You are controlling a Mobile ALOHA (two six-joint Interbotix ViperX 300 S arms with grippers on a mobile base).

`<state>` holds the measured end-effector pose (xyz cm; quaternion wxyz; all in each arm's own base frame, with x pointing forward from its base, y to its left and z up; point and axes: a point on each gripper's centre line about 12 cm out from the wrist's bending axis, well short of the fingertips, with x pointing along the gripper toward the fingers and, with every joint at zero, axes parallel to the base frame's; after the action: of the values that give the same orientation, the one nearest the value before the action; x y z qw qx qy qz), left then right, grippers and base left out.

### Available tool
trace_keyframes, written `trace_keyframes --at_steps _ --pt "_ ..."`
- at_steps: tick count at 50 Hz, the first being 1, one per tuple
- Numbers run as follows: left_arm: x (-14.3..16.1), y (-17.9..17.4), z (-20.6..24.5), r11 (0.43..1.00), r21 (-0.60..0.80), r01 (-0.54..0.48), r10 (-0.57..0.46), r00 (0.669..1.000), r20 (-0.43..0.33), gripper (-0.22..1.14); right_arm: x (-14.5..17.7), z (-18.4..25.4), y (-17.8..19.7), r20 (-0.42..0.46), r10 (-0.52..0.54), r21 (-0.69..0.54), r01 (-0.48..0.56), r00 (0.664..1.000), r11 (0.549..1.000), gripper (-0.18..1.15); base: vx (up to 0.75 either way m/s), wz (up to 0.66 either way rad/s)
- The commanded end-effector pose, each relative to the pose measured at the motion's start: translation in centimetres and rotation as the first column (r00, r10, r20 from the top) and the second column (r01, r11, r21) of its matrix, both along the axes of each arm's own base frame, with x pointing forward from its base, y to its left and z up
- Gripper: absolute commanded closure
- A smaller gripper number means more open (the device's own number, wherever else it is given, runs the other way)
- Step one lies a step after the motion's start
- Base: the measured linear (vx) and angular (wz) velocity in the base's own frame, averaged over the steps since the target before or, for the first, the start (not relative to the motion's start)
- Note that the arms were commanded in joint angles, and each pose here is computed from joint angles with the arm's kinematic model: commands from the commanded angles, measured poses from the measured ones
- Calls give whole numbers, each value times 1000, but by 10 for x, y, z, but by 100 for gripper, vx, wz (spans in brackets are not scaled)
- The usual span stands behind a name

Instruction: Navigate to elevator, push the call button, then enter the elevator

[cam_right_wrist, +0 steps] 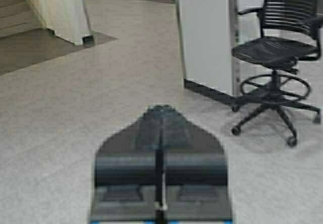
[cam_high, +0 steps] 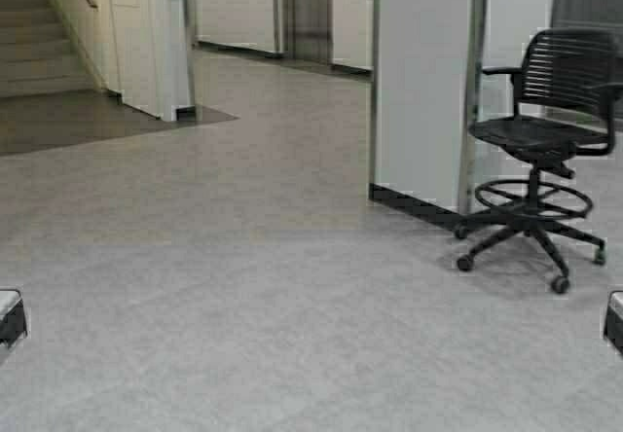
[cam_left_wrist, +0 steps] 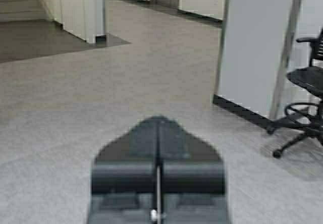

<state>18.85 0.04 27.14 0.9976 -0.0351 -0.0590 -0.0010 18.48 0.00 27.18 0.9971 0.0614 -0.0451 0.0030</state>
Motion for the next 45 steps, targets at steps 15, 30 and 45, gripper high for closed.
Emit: trace_keyframes --at_steps 15,30,45 --pt "-4 0 6 1000 -1 2 -2 999 34 89 2 8 0 21 0 2 0 1000 1000 90 75 10" --pt "-7 0 11 1000 -6 2 -2 998 60 89 3 7 0 20 0 5 -1 1000 1000 90 78 18" --pt "-5 0 7 1000 -6 2 -2 999 41 89 2 2 0 6 0 3 0 1000 1000 90 78 31"
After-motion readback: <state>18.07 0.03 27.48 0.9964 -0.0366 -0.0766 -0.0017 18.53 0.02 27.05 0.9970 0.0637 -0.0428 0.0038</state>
